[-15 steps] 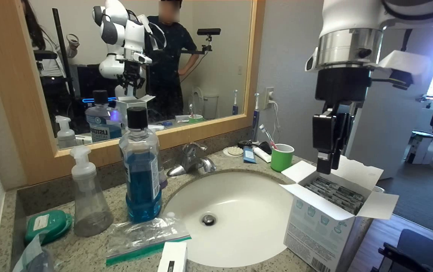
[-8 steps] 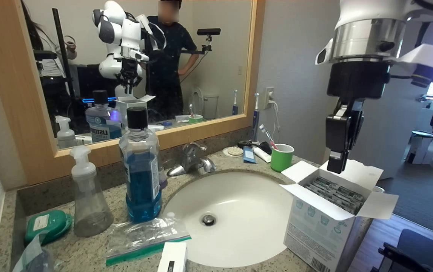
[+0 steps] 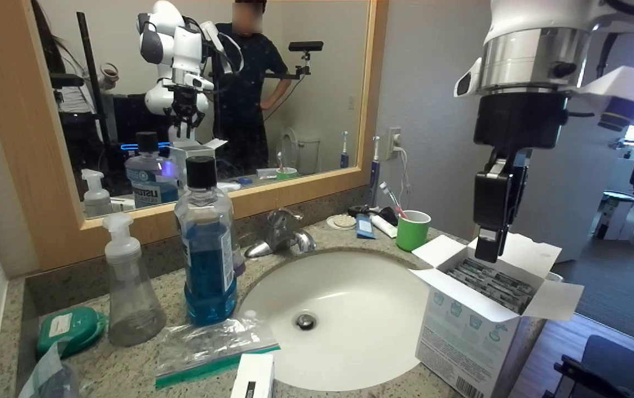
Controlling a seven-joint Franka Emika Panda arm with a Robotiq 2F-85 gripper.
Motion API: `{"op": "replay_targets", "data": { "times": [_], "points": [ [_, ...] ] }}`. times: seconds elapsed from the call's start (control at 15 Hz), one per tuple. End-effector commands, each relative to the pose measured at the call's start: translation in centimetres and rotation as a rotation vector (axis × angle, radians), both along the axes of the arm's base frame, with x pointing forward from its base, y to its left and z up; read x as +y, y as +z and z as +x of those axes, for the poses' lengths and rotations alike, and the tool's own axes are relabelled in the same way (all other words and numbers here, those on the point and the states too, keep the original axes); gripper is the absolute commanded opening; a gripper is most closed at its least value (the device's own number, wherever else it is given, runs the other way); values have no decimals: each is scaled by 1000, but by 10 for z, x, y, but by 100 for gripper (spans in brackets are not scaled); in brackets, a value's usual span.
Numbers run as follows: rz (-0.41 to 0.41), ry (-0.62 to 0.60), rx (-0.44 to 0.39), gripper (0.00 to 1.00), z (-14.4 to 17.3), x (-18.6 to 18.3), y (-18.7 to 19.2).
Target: Remove two things from the box and put them on the left of the sink
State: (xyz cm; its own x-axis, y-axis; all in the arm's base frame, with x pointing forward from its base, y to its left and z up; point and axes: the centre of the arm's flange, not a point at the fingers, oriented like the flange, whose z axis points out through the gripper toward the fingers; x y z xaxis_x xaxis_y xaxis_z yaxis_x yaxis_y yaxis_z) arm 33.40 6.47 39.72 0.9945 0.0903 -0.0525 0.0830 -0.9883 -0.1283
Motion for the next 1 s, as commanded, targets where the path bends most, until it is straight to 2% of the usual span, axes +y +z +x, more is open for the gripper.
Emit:
{"op": "replay_targets", "data": {
  "times": [0.0, 0.27, 0.33, 0.4, 0.47, 0.6, 0.67, 0.73, 0.8, 0.87, 0.93],
  "points": [
    [8, -2, 15, 34, 16, -9, -11],
    [17, -28, 25, 36, 26, -18, -23],
    [16, -34, 25, 43, 29, -20, -26],
    [17, -40, 23, 37, 32, -23, -29],
    [18, -46, 18, 42, 36, -25, -31],
    [22, -51, 11, 42, 43, -28, -37],
    [27, -56, 11, 40, 47, -30, -40],
    [30, -62, 9, 18, 48, -32, -42],
    [31, -63, 8, 21, 49, -33, -44],
    [34, -65, 6, 14, 49, -35, -46],
    [39, -74, 4, 11, 50, -37, -50]
  ]
}}
